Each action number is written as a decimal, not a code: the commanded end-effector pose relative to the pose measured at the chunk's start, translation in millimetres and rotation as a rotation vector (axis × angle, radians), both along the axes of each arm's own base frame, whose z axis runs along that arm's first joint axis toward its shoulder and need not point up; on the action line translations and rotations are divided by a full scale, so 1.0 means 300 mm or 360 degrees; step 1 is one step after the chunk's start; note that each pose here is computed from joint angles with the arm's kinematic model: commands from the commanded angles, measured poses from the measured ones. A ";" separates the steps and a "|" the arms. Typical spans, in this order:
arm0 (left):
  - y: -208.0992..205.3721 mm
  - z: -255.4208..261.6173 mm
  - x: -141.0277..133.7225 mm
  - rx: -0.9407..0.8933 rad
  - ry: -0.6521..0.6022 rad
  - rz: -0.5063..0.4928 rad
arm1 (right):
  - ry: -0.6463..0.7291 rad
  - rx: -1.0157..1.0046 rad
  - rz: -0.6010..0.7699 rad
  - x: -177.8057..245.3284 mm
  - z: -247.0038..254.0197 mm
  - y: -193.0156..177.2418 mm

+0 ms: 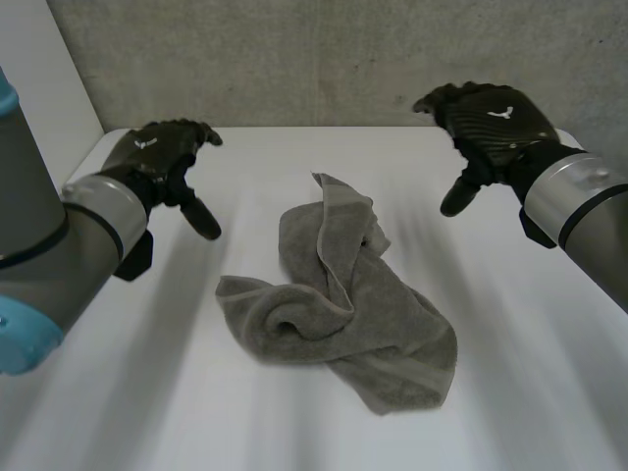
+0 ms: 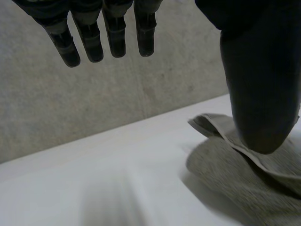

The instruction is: Fold the towel.

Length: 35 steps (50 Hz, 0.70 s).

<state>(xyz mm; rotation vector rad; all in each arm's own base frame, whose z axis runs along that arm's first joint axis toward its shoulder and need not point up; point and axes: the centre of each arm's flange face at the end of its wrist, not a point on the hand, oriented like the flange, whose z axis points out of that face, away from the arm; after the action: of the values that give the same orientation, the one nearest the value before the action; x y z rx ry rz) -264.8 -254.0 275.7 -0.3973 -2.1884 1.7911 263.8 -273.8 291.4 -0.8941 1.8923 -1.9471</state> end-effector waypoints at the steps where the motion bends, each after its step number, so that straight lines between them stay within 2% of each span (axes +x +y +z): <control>1: 0.042 -0.119 0.001 0.0054 -0.0030 -0.0041 | 0.0139 -0.0036 0.0344 0.059 -0.053 -0.013; 6: 0.058 -0.190 0.002 0.0105 -0.0071 -0.0077 | 0.0205 -0.0030 0.0400 0.091 -0.120 -0.055; 11: 0.058 -0.265 0.000 0.0191 -0.0117 -0.0081 | 0.0350 -0.0035 0.0544 0.198 -0.248 -0.045; 23: 0.087 -0.499 -0.076 0.0399 -0.0235 -0.0194 | 0.0368 -0.0057 0.0635 0.309 -0.442 -0.086; 35: 0.085 -0.493 -0.087 0.0398 -0.0233 -0.0211 | 0.0375 -0.0035 0.0655 0.327 -0.519 -0.098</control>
<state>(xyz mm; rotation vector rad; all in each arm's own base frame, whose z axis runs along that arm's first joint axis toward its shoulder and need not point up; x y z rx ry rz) -291.9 -227.5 120.9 -0.6235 -2.3976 1.4218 362.1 -303.9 140.1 -1.4405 1.6293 -1.6870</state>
